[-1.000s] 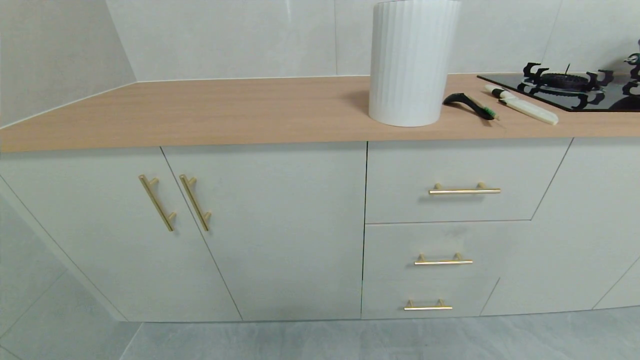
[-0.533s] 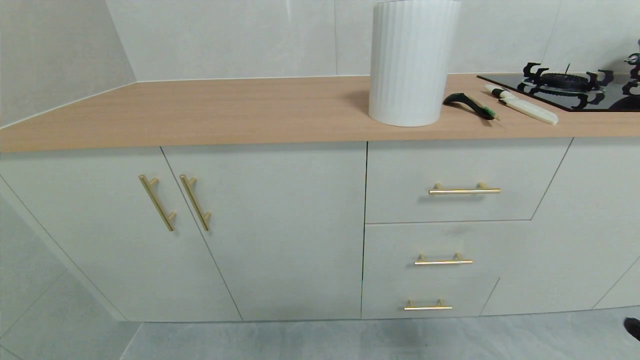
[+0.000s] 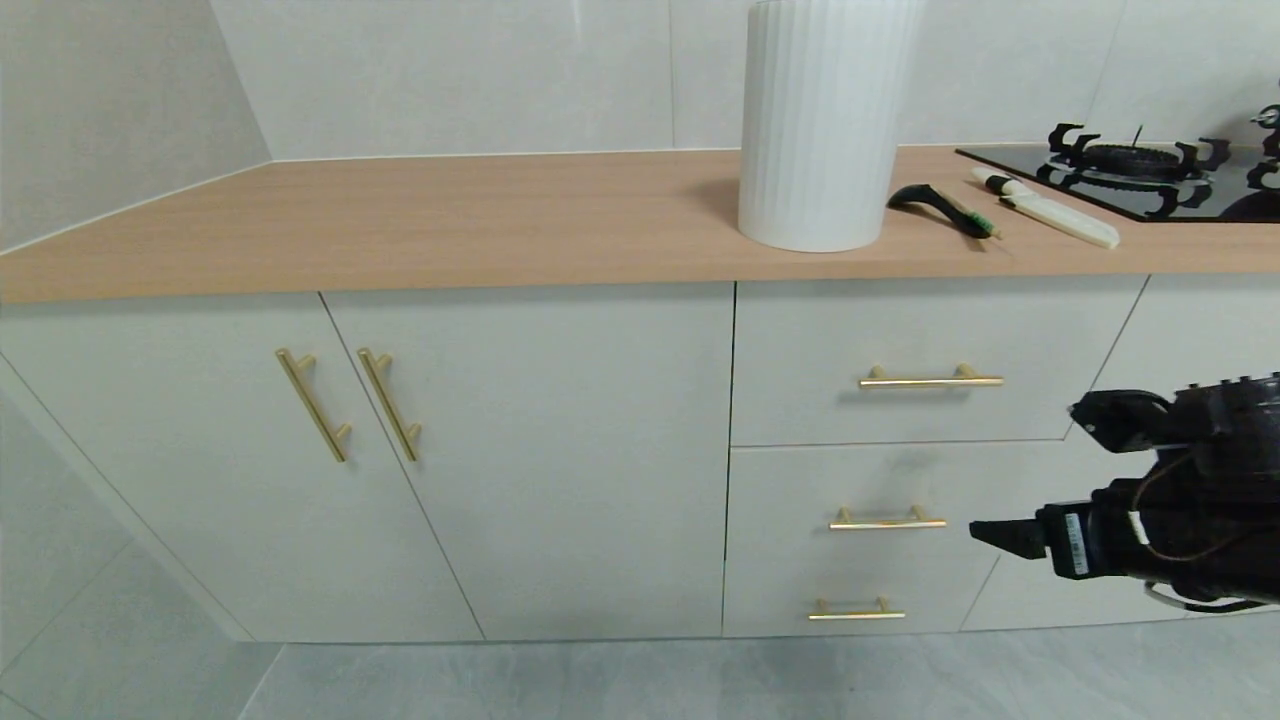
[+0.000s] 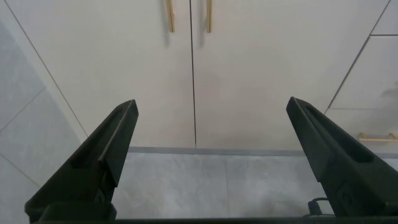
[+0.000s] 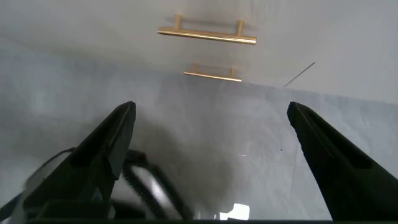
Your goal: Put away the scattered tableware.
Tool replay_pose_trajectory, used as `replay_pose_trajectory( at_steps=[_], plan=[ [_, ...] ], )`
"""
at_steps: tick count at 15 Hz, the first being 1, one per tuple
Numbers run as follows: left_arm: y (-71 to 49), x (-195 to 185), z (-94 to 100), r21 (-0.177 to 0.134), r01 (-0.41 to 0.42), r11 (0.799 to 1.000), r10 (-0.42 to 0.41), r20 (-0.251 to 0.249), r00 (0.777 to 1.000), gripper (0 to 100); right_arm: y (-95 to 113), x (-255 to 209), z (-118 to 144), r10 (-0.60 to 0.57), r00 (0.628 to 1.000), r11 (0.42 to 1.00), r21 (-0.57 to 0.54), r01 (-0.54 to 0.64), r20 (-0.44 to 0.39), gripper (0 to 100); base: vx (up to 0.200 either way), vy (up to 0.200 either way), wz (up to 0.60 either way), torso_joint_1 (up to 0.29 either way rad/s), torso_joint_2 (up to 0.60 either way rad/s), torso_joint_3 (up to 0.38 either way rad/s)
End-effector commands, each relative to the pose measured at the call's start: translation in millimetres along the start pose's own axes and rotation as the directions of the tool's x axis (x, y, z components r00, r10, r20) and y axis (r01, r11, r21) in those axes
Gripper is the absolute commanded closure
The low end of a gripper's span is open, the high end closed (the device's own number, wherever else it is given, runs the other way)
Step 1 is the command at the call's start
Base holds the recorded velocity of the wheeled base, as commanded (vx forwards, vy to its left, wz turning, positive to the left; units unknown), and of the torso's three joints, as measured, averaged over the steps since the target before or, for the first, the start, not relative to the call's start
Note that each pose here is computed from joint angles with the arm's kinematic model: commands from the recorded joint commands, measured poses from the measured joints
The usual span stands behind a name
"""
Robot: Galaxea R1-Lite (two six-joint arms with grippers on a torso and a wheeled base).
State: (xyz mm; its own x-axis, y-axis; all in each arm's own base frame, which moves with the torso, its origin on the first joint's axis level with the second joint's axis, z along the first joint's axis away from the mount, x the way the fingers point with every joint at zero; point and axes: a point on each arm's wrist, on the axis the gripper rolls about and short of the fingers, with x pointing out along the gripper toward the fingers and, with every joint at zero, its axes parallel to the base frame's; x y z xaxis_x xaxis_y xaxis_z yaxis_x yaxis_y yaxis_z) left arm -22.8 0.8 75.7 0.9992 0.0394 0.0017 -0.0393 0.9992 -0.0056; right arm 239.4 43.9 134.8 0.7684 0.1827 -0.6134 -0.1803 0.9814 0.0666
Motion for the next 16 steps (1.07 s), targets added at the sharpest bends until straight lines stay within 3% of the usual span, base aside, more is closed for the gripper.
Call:
replay_pose_trajectory(
  at_steps=[1, 8, 13, 16],
  plan=[
    [0.0, 0.0, -0.1, -0.001, -0.001, 1.0, 0.001, 0.0, 1.0, 0, -3.3, 65.3, -22.7, -0.035, 0.988, 0.999, -0.006, 0.035, -0.148, 0, 0.0, 0.0, 0.0, 0.0, 0.0, 0.0],
    [0.0, 0.1, -0.1, -0.001, -0.001, 1.0, 0.001, -0.002, 1.0, 0, -11.2, 141.5, -51.7, -0.173, 0.985, 0.985, 0.0, 0.173, 0.007, 0, 0.0, 0.0, 0.0, 0.0, 0.0, 0.0],
    [0.0, 0.0, -0.1, -0.001, -0.001, 1.0, 0.001, 0.0, 1.0, 0, -11.2, 166.5, -60.7, -0.208, 0.971, 0.978, 0.014, 0.208, 0.12, 0, 0.0, 0.0, 0.0, 0.0, 0.0, 0.0],
    [0.0, 0.0, -0.1, -0.001, -0.001, 1.0, 0.001, 0.0, 1.0, 0, -11.8, 171.7, -59.4, -0.229, 0.963, 0.973, 0.021, 0.229, 0.143, 0, 0.0, 0.0, 0.0, 0.0, 0.0, 0.0]
  ],
)
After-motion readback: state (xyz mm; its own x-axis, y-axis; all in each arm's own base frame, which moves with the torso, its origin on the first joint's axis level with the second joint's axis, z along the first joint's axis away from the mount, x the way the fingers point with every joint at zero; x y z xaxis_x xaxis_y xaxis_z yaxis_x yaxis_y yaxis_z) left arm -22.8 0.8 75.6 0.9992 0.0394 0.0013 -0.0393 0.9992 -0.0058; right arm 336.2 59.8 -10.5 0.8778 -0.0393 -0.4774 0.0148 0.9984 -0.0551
